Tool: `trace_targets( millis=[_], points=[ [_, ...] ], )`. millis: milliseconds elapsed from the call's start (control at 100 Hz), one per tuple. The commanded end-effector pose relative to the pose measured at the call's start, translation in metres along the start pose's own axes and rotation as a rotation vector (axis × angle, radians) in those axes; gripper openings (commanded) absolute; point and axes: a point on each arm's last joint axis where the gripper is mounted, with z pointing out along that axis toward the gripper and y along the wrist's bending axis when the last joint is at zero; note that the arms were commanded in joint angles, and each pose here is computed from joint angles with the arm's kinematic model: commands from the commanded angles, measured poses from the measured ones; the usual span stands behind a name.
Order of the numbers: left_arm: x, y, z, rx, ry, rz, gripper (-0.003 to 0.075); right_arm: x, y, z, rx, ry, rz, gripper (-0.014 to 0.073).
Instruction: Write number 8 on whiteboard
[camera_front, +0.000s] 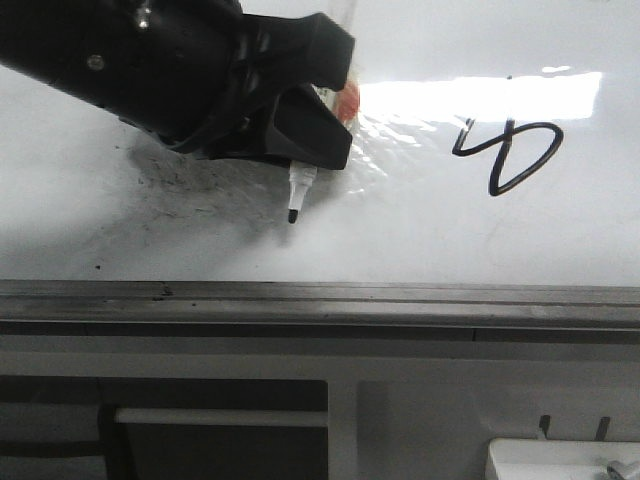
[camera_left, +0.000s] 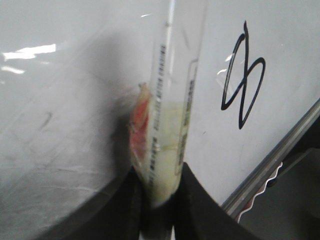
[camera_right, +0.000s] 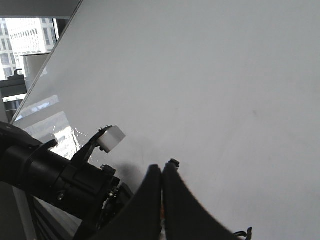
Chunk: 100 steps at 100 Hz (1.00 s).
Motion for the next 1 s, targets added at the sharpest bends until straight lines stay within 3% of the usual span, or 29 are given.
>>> trace_targets(
  millis=[0,310,360,480,580,790,990],
  points=[
    [-0.013,0.007,-0.004,-0.101,-0.049,-0.054,-0.002,-0.012,0.002,0.0,-0.017,-0.034,0.009,-0.0064],
    [-0.013,0.013,-0.004,-0.165,-0.046,-0.056,0.0006,-0.012,0.002,0.0,-0.019,-0.035,0.009,-0.0064],
    [-0.013,0.013,-0.004,-0.165,-0.046,-0.056,0.0071,-0.012,0.002,0.0,-0.019,-0.035,0.009,-0.0064],
    [-0.013,0.013,-0.004,-0.167,-0.046,-0.056,0.034,-0.012,0.002,0.0,-0.021,-0.035,0.009,-0.0064],
    [-0.013,0.013,-0.005,-0.174,-0.046,-0.056,0.0459,-0.012,0.003,0.0,-0.027,-0.037,0.009,-0.0064],
    [-0.015,0.013,-0.008,-0.179,-0.058,-0.055,0.0486,-0.012,0.003,0.0,-0.031,-0.037,0.009,-0.0064],
    [-0.042,-0.018,-0.053,0.029,-0.21,-0.016,0.0483,-0.012,0.003,0.0,-0.029,-0.037,0.009,-0.0064]
  ],
)
